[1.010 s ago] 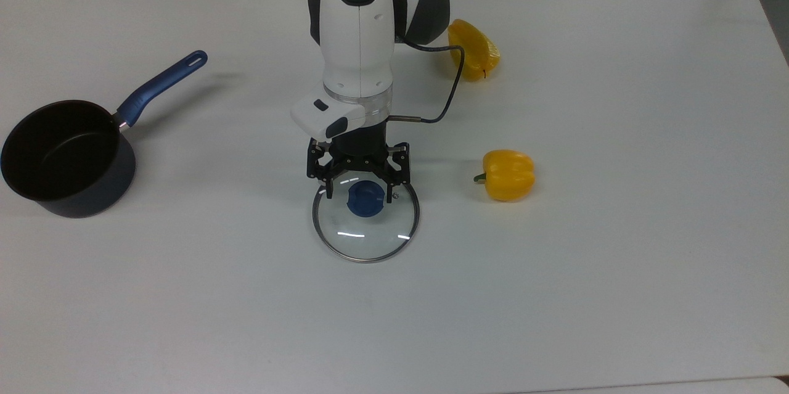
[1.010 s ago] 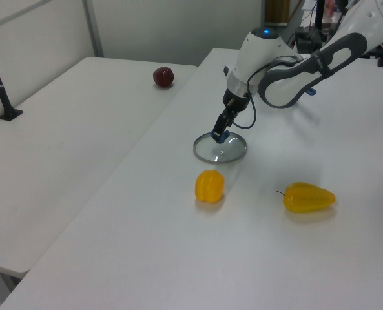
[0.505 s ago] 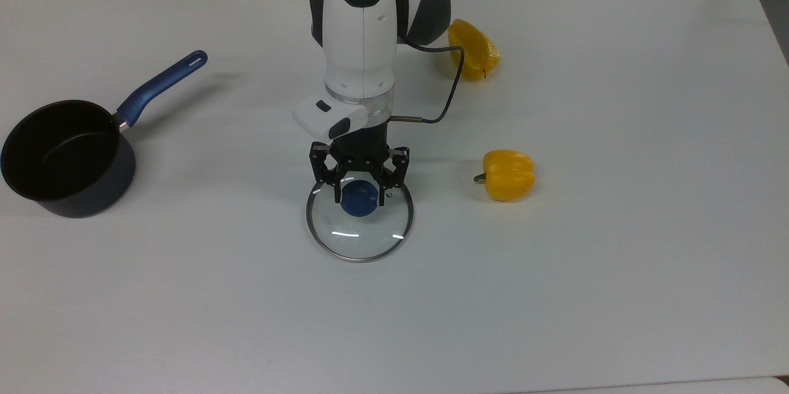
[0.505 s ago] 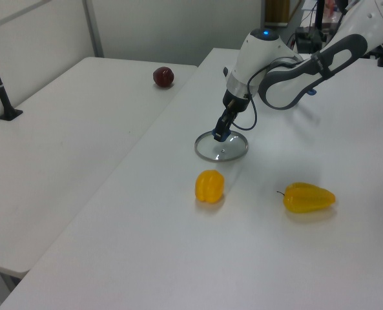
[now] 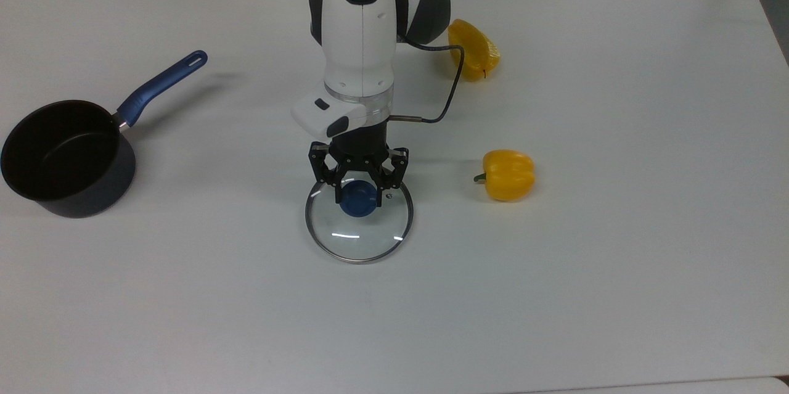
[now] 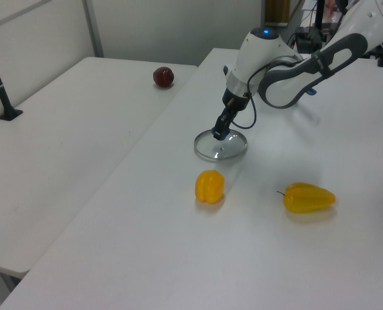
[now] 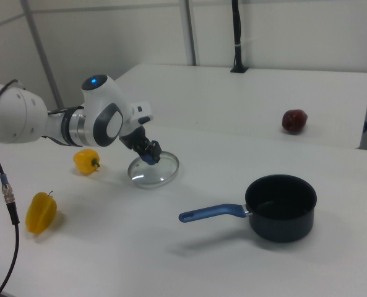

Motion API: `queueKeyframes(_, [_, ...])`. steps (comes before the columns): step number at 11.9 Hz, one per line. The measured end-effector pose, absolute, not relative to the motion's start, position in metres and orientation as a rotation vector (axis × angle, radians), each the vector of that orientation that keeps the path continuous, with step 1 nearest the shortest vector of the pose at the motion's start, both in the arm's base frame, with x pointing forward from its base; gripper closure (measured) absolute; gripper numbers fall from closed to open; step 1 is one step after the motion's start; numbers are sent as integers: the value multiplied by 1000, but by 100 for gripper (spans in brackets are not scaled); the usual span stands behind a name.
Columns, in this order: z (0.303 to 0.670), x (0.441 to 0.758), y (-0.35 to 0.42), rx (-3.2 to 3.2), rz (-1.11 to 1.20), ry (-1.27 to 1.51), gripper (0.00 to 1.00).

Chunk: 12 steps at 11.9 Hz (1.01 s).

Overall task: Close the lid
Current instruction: 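Lift the glass lid and carry it over the dark blue saucepan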

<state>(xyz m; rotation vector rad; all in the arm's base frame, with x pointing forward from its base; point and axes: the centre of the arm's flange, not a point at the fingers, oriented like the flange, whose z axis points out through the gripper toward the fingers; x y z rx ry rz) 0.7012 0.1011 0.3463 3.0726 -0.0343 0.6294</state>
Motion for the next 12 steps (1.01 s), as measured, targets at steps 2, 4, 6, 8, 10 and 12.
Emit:
queueKeyframes(2, [376, 701, 94, 3071, 651, -110, 39])
queueKeyframes(4, [416, 694, 82, 3067, 612, -154, 39])
queueKeyframes(6, [462, 687, 61, 3061, 554, -210, 39])
queueKeyframes(8, [506, 686, 23, 3035, 547, -298, 39])
queueKeyframes(10, [522, 688, -25, 2985, 574, -361, 39])
queueKeyframes(12, [527, 685, -75, 2939, 569, -363, 39])
